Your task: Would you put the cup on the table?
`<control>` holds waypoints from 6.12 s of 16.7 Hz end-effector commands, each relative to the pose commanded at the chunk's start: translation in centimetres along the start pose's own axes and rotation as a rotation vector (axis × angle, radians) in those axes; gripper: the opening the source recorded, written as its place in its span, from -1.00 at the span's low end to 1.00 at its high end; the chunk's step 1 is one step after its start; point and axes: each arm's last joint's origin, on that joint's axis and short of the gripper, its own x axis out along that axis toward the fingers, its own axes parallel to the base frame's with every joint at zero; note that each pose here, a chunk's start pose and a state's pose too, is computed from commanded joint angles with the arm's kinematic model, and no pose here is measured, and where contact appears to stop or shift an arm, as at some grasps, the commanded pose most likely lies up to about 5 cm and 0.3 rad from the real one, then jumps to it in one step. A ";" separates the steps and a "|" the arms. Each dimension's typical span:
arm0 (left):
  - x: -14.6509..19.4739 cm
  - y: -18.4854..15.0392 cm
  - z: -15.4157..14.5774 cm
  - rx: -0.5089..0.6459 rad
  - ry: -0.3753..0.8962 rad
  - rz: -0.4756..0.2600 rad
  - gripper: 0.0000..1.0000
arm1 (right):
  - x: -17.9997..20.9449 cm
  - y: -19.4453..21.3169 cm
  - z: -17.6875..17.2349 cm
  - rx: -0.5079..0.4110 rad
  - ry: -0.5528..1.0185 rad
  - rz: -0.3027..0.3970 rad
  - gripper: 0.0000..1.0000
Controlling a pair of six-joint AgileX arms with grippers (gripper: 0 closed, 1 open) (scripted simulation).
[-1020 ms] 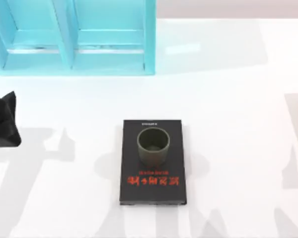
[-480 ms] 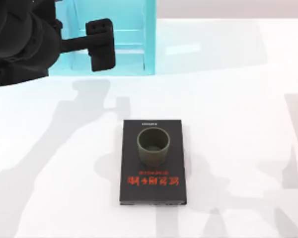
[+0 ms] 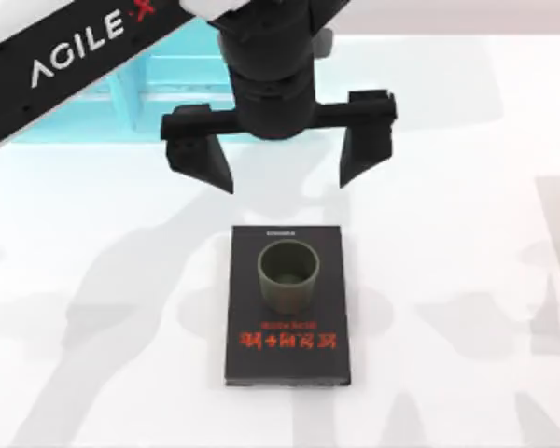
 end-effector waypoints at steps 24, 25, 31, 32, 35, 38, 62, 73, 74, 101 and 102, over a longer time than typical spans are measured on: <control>13.2 -3.1 -0.9 0.005 0.098 0.083 1.00 | 0.0 0.0 0.0 0.000 0.000 0.000 1.00; 13.2 -3.1 -0.9 0.005 0.098 0.083 1.00 | 0.0 0.0 0.0 0.000 0.000 0.000 1.00; 13.2 -3.1 -0.9 0.005 0.098 0.083 0.40 | 0.0 0.0 0.0 0.000 0.000 0.000 1.00; 13.2 -3.1 -0.9 0.005 0.098 0.083 0.25 | 0.0 0.0 0.0 0.000 0.000 0.000 1.00; 13.2 -3.1 -0.9 0.005 0.098 0.083 -0.21 | 0.0 0.0 0.0 0.000 0.000 0.000 1.00; 13.2 -3.1 -0.9 0.005 0.098 0.083 -0.66 | 0.0 0.0 0.0 0.000 0.000 0.000 1.00; 8.5 -3.3 -0.3 0.005 0.101 0.087 -1.00 | 0.0 0.0 0.0 0.000 0.000 0.000 1.00; 3.4 14.1 2.8 0.006 0.072 0.072 -1.00 | 0.0 0.0 0.0 0.000 0.000 0.000 1.00; 3.2 14.9 2.6 0.006 0.071 0.072 -1.00 | 0.0 0.0 0.0 0.000 0.000 0.000 1.00; 9.5 16.7 2.0 0.006 0.071 0.073 0.21 | 0.0 0.0 0.0 0.000 0.000 0.000 1.00; 9.5 16.7 2.0 0.006 0.071 0.073 0.36 | 0.0 0.0 0.0 0.000 0.000 0.000 1.00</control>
